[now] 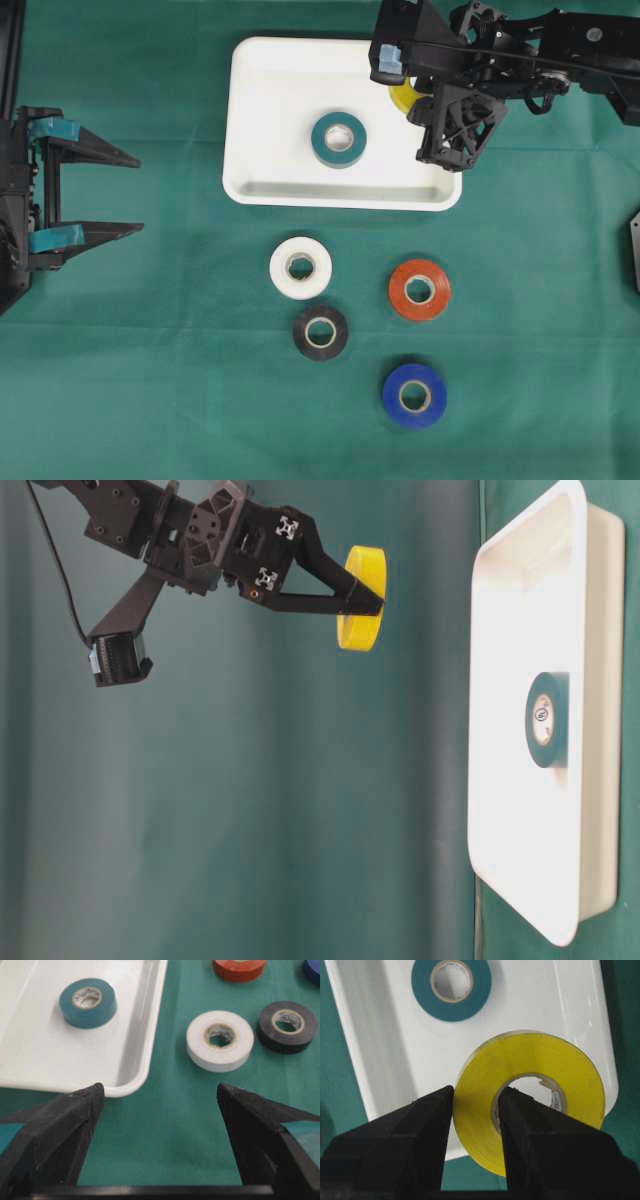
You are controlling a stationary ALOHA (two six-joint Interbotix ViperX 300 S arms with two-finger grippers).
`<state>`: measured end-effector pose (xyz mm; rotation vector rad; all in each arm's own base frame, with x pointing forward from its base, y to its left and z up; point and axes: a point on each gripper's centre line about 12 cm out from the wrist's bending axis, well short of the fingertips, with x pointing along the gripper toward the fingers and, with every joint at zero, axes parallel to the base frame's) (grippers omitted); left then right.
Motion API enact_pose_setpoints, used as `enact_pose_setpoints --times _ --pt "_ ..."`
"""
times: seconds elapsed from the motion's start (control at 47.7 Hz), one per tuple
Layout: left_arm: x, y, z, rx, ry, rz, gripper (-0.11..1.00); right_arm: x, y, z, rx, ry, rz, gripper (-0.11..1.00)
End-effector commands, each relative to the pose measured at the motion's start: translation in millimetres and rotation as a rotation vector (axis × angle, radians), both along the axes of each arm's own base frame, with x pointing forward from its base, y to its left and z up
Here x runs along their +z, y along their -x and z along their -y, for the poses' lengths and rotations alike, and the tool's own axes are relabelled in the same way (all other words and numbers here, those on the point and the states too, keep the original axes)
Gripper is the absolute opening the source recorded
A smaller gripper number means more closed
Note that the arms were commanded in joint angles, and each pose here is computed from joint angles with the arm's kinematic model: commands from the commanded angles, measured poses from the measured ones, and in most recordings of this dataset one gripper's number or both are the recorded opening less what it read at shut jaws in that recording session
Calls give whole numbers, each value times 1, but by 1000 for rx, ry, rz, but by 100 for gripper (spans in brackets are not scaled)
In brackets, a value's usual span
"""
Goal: Pick up the tape from a random location and place it into the white case.
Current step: 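Carry the yellow roll up and left into the white tray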
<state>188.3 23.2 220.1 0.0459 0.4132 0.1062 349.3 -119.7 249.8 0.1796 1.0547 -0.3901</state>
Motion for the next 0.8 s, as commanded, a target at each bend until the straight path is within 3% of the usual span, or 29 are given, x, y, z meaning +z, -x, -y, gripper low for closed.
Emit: enact_pose_setpoints --times 0.0,0.272,0.775 --pt "5 -3 -1 3 -2 17 94 14 2 0 -1 16 43 30" --pt "5 -3 -1 3 -2 15 94 7 -1 0 0 13 51 30" --pt "5 -3 -1 3 -2 17 94 -43 -9 1 -11 -17 26 30"
